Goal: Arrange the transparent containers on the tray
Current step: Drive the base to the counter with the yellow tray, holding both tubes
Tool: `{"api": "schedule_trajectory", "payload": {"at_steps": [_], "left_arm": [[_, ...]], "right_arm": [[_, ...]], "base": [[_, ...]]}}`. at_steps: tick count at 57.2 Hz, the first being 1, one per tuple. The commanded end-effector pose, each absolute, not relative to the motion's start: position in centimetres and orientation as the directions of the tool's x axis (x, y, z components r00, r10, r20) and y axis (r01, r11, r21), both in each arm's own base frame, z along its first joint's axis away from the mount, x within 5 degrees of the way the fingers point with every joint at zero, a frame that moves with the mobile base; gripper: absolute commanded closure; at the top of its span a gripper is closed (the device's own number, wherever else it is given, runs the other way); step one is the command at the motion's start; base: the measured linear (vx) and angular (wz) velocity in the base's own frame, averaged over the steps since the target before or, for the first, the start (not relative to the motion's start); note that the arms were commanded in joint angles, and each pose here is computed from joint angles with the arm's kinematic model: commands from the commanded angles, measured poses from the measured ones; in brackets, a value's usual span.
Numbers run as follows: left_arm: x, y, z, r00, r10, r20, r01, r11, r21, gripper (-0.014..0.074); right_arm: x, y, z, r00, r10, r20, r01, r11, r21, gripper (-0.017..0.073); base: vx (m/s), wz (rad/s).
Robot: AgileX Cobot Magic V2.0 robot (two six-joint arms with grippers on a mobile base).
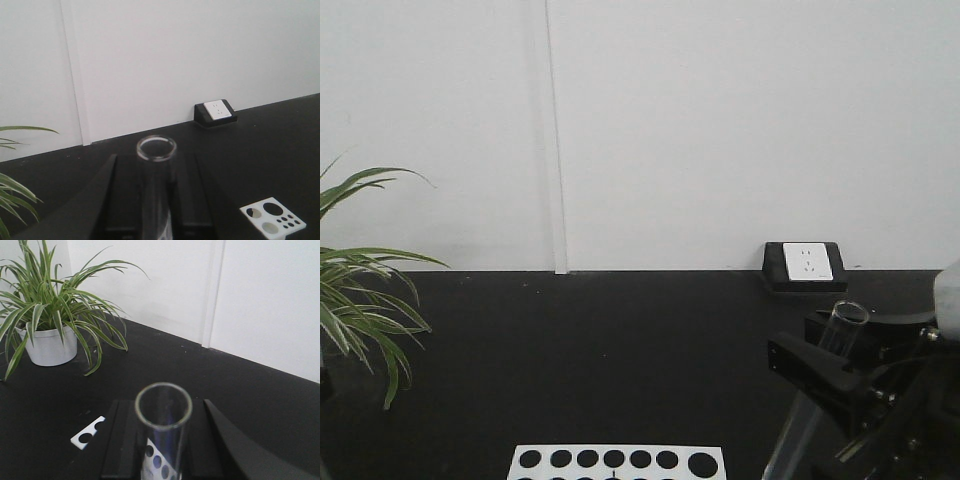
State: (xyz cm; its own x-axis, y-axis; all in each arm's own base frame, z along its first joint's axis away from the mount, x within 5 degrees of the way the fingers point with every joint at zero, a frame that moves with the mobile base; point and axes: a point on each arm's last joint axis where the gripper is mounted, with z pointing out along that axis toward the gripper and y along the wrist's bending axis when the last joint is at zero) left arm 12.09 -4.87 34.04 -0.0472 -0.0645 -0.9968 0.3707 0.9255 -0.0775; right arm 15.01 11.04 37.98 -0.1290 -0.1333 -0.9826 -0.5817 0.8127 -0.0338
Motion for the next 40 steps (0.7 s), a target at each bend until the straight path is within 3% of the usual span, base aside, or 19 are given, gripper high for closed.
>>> {"api": "schedule_trajectory", "payload": {"at_steps": [1, 40], "left_arm": [[11.91, -4.90, 36.17, 0.066, -0.127, -0.990, 0.388, 0.917, -0.092, 0.0393], [11.91, -4.90, 36.17, 0.066, -0.127, -0.990, 0.388, 0.917, -0.092, 0.0393]], "right_arm": [[14.72, 10.90, 40.00, -0.020, -0.071, -0.997, -0.587, 0.808, -0.046, 0.0568], [14.72, 10.90, 39.98, -0.021, -0.072, -0.997, -0.587, 0.808, -0.046, 0.0568]], "base": [[-0.08, 0.01], [-0.17, -0.01]]}}
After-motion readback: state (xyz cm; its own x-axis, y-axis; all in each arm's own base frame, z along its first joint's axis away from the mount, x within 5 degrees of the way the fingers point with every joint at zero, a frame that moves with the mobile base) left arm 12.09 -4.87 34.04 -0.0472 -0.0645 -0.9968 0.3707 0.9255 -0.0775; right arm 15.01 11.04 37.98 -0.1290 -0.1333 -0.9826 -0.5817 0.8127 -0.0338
